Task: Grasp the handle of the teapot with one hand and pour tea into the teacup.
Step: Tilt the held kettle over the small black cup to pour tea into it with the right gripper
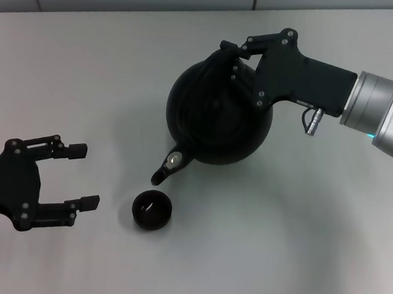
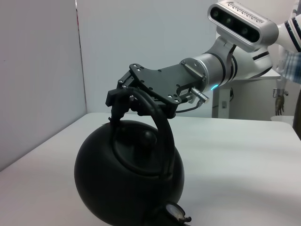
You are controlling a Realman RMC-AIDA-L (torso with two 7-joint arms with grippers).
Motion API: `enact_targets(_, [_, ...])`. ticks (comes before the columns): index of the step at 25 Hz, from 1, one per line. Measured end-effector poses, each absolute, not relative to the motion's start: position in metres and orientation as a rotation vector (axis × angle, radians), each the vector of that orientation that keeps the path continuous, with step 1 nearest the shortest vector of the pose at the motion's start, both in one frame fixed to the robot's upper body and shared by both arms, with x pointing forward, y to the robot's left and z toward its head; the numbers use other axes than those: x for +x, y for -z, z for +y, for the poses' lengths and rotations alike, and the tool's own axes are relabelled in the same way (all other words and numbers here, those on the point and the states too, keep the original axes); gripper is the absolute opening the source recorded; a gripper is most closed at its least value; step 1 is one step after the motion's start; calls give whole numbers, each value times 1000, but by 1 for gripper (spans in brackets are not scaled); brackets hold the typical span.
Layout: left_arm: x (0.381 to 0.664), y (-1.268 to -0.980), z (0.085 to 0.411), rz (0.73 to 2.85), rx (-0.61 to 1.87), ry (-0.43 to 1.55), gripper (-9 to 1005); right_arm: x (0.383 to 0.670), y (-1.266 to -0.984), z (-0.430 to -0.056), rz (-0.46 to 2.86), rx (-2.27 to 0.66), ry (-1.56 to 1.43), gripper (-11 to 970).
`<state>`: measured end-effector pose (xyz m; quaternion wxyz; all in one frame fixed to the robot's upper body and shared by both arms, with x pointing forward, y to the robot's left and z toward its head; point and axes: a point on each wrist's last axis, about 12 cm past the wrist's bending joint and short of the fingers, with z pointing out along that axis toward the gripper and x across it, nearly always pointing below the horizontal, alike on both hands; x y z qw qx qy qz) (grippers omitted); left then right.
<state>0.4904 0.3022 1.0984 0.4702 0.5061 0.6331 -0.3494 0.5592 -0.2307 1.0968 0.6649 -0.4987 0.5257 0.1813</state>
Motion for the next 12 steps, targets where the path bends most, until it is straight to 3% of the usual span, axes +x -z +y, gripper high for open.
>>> enact_targets(12, [492, -1099, 302, 1550, 1242, 853, 782, 559, -1098, -229, 1175, -1137, -406, 108])
